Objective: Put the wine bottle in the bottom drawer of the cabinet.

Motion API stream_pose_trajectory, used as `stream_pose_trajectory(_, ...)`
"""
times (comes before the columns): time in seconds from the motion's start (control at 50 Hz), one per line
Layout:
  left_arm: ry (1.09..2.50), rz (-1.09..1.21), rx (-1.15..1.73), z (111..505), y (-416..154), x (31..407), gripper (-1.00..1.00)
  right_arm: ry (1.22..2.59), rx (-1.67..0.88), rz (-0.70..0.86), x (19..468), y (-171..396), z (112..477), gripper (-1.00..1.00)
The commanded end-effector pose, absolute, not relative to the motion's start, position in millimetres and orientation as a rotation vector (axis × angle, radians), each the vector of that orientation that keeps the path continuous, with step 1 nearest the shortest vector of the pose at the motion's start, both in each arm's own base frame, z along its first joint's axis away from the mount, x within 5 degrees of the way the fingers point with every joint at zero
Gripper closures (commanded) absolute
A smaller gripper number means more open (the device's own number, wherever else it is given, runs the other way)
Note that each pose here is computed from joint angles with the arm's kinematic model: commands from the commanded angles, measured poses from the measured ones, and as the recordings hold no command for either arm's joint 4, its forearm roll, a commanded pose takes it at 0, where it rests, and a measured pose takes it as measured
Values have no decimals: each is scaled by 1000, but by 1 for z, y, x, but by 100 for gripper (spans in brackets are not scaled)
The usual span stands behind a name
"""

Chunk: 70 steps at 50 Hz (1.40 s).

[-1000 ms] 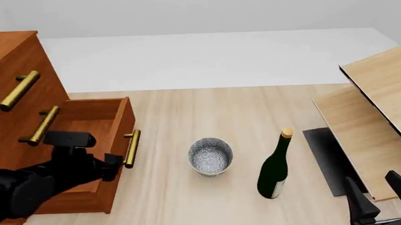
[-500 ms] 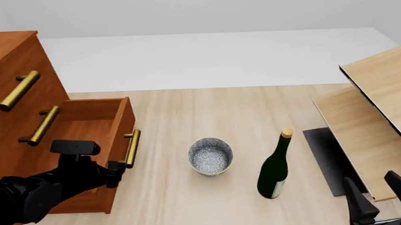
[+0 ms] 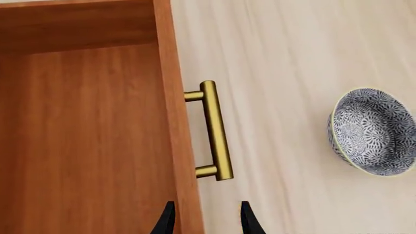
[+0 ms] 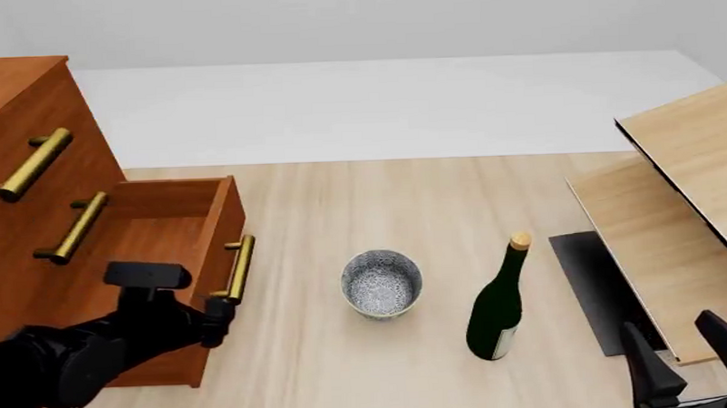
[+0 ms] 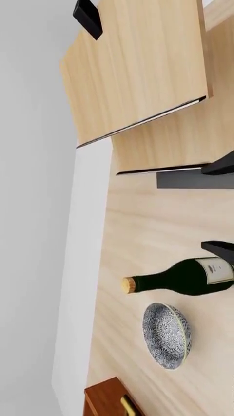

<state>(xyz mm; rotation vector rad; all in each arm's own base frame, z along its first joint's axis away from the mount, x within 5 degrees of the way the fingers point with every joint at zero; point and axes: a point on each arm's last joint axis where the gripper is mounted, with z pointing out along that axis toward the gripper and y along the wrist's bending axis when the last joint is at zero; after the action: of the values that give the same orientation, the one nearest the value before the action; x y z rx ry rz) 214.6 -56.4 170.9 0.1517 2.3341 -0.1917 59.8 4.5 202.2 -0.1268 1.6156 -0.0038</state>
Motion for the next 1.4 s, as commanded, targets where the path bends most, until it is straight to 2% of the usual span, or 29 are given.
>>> stream_pose_trajectory(0.02,2337,-211,167,168,-63,215,-100,1617,-129,-4,59,5,202,-100)
stream_pose_trajectory(0.74,2337,-263,260,163,-89,224,-100,1624,-122,-4,60,4,202,-100)
stream_pose_trajectory(1.4,2312,-327,391,168,-117,218,-100,1631,-121,-4,61,4,201,-100)
